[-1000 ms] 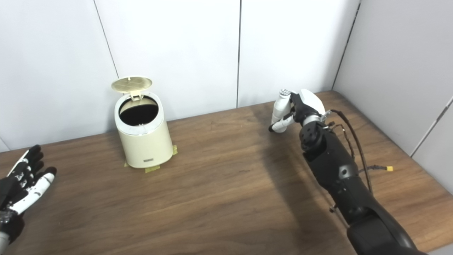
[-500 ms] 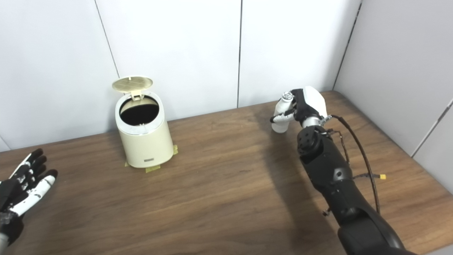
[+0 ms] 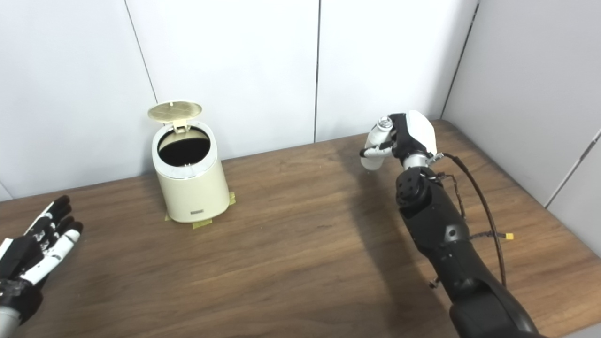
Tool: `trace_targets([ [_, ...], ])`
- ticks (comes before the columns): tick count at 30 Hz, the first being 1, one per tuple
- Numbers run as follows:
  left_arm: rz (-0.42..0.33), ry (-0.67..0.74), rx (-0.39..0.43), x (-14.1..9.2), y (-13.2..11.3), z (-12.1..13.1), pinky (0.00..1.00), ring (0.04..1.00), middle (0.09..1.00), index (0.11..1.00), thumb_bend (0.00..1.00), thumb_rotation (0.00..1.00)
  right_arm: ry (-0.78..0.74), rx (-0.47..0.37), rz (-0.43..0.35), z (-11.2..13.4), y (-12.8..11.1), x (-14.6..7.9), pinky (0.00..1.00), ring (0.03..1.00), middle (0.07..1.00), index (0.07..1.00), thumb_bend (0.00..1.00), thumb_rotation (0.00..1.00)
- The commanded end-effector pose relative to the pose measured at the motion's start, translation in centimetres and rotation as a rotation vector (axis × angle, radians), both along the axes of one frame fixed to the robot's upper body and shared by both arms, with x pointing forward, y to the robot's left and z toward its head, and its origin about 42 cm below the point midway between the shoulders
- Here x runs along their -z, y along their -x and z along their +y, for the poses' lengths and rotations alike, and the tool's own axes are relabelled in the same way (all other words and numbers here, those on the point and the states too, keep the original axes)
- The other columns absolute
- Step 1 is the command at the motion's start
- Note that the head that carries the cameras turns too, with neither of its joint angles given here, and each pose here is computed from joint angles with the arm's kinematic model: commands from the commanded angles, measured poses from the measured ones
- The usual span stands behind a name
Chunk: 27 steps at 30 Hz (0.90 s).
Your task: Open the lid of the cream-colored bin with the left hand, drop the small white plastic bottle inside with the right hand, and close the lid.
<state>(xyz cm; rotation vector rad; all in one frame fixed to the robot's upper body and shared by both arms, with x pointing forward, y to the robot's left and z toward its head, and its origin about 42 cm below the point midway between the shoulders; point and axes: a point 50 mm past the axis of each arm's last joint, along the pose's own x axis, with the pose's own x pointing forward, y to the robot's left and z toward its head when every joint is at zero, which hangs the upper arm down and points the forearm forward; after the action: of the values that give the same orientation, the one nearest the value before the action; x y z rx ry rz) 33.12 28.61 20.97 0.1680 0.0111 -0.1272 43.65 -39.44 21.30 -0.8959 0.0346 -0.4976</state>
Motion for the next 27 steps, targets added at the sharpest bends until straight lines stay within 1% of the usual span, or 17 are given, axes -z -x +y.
trace_targets([
  [1, -0.078, 0.003, 0.008, -2.2, -0.4, -0.2, 1.0, 0.996, 1.0, 1.0, 0.29, 0.34, 0.028, -0.05, -0.163, 0.9, -0.3, -4.3, 0.42, 0.422, 0.505, 0.492, 0.52, 0.0],
  [2, -0.078, 0.004, 0.006, -2.2, -0.3, -0.2, 1.0, 0.995, 1.0, 1.0, 0.29, 0.33, 0.031, -0.072, -0.186, 1.4, 0.0, -4.7, 0.41, 0.418, 0.509, 0.493, 0.52, 0.0],
  [4, -0.077, -0.007, -0.006, -2.0, -0.2, -0.4, 1.0, 0.99, 1.0, 1.0, 0.3, 0.31, 0.047, -0.111, -0.22, 2.4, 0.5, -5.7, 0.35, 0.427, 0.511, 0.501, 0.5, 0.0],
  [5, -0.075, -0.02, -0.013, -1.9, -0.1, -0.5, 1.0, 0.987, 0.998, 1.0, 0.31, 0.31, 0.052, -0.126, -0.233, 2.9, 0.8, -6.2, 0.35, 0.428, 0.511, 0.501, 0.5, 0.0],
  [7, -0.07, -0.027, -0.023, -1.6, -0.1, -0.6, 1.0, 0.976, 0.985, 1.0, 0.34, 0.34, 0.059, -0.153, -0.252, 4.1, 1.3, -7.3, 0.35, 0.426, 0.505, 0.5, 0.5, 0.0],
  [10, -0.061, -0.006, -0.021, -0.9, -0.2, -0.6, 1.0, 0.975, 0.987, 1.0, 0.35, 0.33, 0.054, -0.22, -0.295, 6.1, 2.0, -8.8, 0.38, 0.439, 0.503, 0.494, 0.5, 0.0],
  [13, -0.052, -0.015, -0.021, -0.4, -0.2, -0.6, 1.0, 0.972, 0.981, 1.0, 0.4, 0.38, 0.037, -0.259, -0.32, 8.4, 2.3, -10.1, 0.39, 0.446, 0.498, 0.494, 0.5, 0.0],
  [14, -0.052, -0.019, -0.021, -0.3, -0.2, -0.5, 0.99, 0.966, 0.975, 1.0, 0.42, 0.39, 0.028, -0.278, -0.332, 9.1, 2.4, -10.4, 0.38, 0.448, 0.497, 0.497, 0.5, 0.0],
  [16, -0.052, -0.027, -0.019, 0.0, -0.3, -0.4, 0.98, 0.956, 0.968, 1.0, 0.44, 0.4, 0.018, -0.314, -0.356, 10.3, 2.4, -10.9, 0.37, 0.45, 0.499, 0.497, 0.5, 0.0],
  [19, -0.051, -0.015, -0.016, 0.4, -0.3, -0.3, 0.99, 0.945, 0.961, 1.0, 0.49, 0.43, -0.007, -0.378, -0.4, 12.5, 2.5, -11.8, 0.37, 0.443, 0.499, 0.502, 0.5, 0.0],
  [21, -0.046, 0.004, -0.021, 0.7, -0.2, -0.3, 0.95, 0.933, 0.959, 1.0, 0.52, 0.41, -0.033, -0.415, -0.425, 14.1, 2.6, -12.5, 0.37, 0.439, 0.494, 0.505, 0.5, 0.0],
  [22, -0.043, 0.017, -0.023, 0.8, -0.2, -0.4, 0.95, 0.931, 0.958, 1.0, 0.53, 0.41, -0.037, -0.435, -0.437, 15.1, 2.6, -12.8, 0.37, 0.439, 0.494, 0.505, 0.5, 0.0],
  [24, -0.043, 0.024, -0.025, 1.0, -0.1, -0.7, 0.95, 0.932, 0.958, 1.0, 0.54, 0.39, -0.038, -0.459, -0.453, 16.2, 2.6, -13.2, 0.38, 0.435, 0.492, 0.507, 0.5, 0.0],
  [25, -0.043, 0.028, -0.025, 1.1, -0.1, -0.8, 0.94, 0.927, 0.953, 1.0, 0.54, 0.39, -0.036, -0.47, -0.46, 16.8, 2.6, -13.3, 0.38, 0.434, 0.492, 0.506, 0.5, 0.0],
  [27, -0.044, 0.013, -0.029, 1.4, 0.0, -0.9, 0.92, 0.927, 0.951, 1.0, 0.54, 0.4, -0.037, -0.52, -0.483, 18.2, 2.4, -13.4, 0.37, 0.433, 0.496, 0.506, 0.5, 0.0],
])
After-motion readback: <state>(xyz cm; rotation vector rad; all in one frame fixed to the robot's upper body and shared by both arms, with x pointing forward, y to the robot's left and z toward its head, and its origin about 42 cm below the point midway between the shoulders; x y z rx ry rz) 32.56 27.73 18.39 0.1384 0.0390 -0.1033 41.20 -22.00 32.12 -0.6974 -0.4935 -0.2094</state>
